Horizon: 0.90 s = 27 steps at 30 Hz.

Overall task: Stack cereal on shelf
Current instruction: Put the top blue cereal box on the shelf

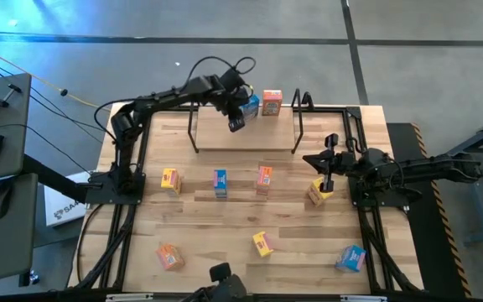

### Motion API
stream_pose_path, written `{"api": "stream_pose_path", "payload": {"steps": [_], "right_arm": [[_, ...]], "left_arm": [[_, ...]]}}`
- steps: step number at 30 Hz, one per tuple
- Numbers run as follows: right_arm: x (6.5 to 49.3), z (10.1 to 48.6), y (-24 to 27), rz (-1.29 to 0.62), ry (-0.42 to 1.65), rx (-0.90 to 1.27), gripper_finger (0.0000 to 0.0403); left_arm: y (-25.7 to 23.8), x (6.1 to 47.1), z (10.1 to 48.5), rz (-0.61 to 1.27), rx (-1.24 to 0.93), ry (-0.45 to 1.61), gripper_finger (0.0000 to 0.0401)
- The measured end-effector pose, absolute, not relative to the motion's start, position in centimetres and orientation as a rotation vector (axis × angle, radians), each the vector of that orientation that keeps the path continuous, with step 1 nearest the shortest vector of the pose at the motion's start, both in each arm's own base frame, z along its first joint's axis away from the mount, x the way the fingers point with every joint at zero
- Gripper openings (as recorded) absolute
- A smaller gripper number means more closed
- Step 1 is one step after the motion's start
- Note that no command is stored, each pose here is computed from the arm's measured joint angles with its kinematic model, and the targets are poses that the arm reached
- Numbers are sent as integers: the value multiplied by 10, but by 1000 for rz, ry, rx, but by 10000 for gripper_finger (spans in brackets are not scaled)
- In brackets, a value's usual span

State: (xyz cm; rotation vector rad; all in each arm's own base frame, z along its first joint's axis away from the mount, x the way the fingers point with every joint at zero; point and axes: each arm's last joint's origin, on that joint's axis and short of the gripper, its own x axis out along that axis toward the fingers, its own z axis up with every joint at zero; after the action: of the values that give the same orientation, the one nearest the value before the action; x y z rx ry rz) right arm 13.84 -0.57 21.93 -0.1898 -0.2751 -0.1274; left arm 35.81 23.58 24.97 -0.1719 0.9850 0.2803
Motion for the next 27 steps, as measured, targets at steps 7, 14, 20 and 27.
{"api": "stream_pose_path", "payload": {"steps": [7, 14, 20, 27], "right_arm": [[139, 218, -6, -126, -264, -183, 0], [139, 218, -6, -125, -261, -179, 0], [139, 218, -6, -125, -261, -179, 0], [139, 218, -6, -125, -257, -180, 0]], "left_arm": [[232, 349, 224, 417, -217, 785, 22], [238, 342, 214, 522, -222, 735, 21], [244, 340, 217, 571, -207, 714, 21], [238, 340, 213, 551, -207, 766, 21]]}}
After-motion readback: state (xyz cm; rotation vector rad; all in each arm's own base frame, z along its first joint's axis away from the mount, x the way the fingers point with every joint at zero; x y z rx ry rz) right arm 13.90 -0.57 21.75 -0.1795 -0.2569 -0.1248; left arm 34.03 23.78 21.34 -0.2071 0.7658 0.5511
